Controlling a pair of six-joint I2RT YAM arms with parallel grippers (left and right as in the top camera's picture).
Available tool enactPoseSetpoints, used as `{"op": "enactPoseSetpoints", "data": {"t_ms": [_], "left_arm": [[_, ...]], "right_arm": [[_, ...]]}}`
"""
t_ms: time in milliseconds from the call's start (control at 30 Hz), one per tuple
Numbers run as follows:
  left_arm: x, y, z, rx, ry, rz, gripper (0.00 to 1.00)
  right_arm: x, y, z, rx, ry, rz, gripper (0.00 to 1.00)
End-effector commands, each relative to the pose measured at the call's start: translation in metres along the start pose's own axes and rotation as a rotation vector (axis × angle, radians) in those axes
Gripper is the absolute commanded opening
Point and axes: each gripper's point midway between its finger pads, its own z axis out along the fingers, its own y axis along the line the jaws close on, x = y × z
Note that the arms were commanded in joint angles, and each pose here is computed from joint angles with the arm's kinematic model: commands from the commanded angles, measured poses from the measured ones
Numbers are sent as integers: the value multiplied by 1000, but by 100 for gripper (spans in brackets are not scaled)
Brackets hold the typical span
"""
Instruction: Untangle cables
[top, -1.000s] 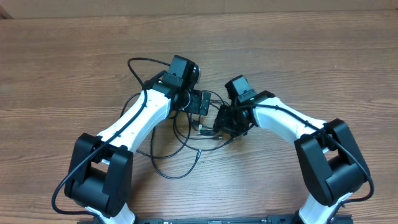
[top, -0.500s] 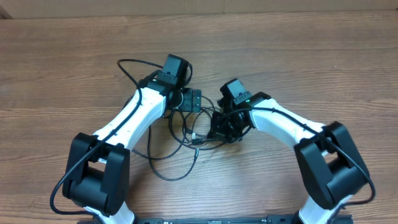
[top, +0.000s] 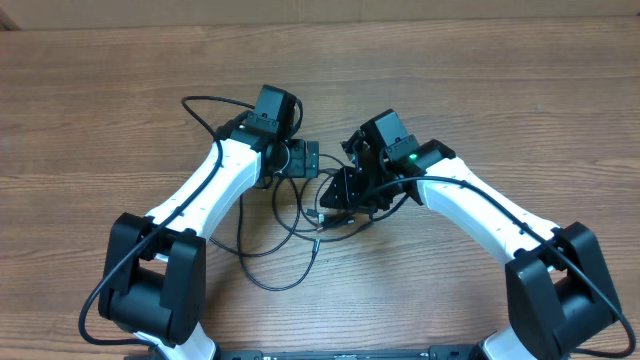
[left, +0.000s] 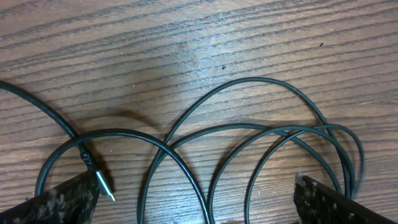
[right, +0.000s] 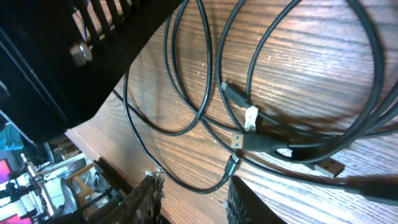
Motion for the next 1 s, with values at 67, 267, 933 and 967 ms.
{"op": "enactPoseSetpoints", "data": {"t_ms": [67,267,933,967], "left_arm": [[0,-3,1,17,7,-19,100],[5,-17,0,91,31,-10,80],[42,-104,4,117,33,55,46],[42,-106,4,96,17,46,44]], "right_arm": [[-18,-16,-13,65,-75,30,41],[-34,-62,-32,214,-160,173,73],[-50,-184,-114,441,-315,503,100],[-50,-184,-114,441,-315,503,100]]}}
